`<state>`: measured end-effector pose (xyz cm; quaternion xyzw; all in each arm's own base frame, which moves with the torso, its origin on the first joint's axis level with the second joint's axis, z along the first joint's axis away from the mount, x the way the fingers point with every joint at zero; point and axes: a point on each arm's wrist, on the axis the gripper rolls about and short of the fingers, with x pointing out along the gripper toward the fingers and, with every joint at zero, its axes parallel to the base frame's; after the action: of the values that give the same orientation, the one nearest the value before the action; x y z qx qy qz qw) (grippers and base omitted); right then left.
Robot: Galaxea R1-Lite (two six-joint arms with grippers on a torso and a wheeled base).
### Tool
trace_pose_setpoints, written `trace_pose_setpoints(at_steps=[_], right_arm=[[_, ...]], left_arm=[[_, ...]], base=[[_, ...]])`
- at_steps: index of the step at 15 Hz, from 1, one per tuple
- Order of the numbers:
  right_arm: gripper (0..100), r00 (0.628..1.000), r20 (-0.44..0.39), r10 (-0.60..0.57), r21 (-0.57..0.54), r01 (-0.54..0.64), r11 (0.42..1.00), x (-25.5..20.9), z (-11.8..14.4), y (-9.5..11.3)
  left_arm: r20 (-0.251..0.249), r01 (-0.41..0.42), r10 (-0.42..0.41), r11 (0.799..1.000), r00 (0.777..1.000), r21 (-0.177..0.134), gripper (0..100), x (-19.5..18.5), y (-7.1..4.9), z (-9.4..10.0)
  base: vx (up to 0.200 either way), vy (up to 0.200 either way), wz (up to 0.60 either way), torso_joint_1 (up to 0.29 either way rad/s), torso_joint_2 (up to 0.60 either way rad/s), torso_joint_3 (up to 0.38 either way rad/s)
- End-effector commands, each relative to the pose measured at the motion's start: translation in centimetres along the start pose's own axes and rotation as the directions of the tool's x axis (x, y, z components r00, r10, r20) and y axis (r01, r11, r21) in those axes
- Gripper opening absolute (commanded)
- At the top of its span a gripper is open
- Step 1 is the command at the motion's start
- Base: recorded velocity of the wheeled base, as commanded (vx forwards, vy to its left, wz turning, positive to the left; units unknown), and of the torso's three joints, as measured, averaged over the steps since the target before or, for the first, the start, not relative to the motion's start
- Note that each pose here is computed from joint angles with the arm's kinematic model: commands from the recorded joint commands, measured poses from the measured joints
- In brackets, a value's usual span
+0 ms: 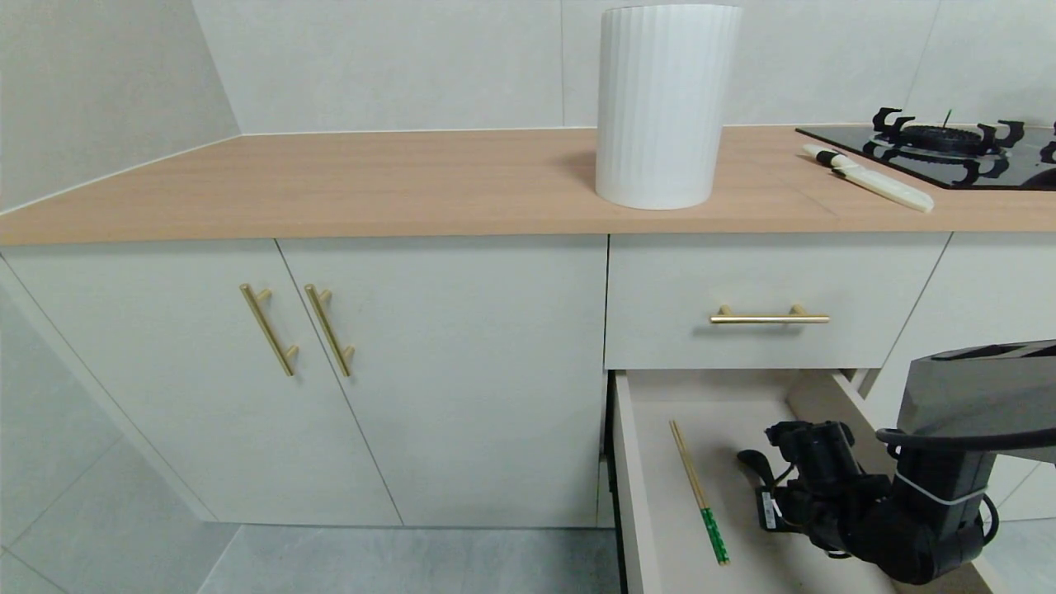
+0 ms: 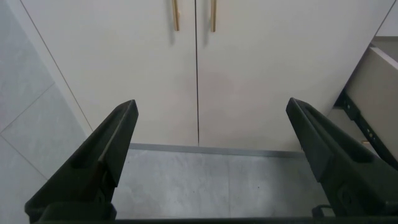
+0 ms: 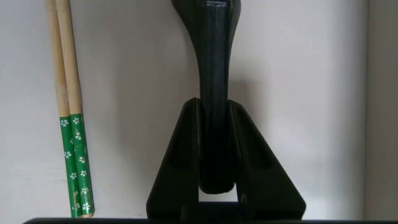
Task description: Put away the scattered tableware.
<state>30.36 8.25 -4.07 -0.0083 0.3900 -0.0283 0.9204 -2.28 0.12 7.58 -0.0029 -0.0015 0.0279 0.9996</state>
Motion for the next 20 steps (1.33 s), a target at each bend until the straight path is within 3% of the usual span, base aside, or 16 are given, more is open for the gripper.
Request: trace_pose_setpoints(at_steps=[1, 3, 4, 14, 20], right_arm=[[0, 1.000, 0.001, 0.001, 0.000, -0.001, 1.000, 0.0, 0.0, 0.0], [0, 1.000, 0.001, 0.001, 0.000, -0.001, 1.000, 0.0, 0.0, 0.0], [100, 1.000, 0.003, 0.001, 0.001, -0.001, 1.000, 0.0, 0.1, 0.0], [100, 0.999, 0.050, 0.010, 0.017, -0.011, 1.000, -1.4, 1.3, -0.2], [100, 0.983, 0.177, 0.044, 0.045, -0.053, 0.998, -10.4, 5.2, -1.8]], left_arm=[[0.000, -0.001, 0.001, 1.000, 1.000, 0.000, 100, 0.0, 0.0, 0.0], [-0.001, -0.001, 0.001, 1.000, 1.000, 0.000, 100, 0.0, 0.0, 0.0], [-0.001, -0.001, 0.001, 1.000, 1.000, 0.000, 100, 0.0, 0.0, 0.0], [0.000, -0.001, 0.001, 1.000, 1.000, 0.000, 100, 0.0, 0.0, 0.0], [-0.001, -0.001, 0.001, 1.000, 1.000, 0.000, 100, 0.0, 0.0, 0.0]], base=[[0.000, 0.000, 0.00, 0.000, 0.00, 0.000], [0.000, 0.000, 0.00, 0.000, 0.00, 0.000], [0.000, 0.000, 0.00, 0.000, 0.00, 0.000], [0.000, 0.000, 0.00, 0.000, 0.00, 0.000], [0.000, 0.000, 0.00, 0.000, 0.00, 0.000]])
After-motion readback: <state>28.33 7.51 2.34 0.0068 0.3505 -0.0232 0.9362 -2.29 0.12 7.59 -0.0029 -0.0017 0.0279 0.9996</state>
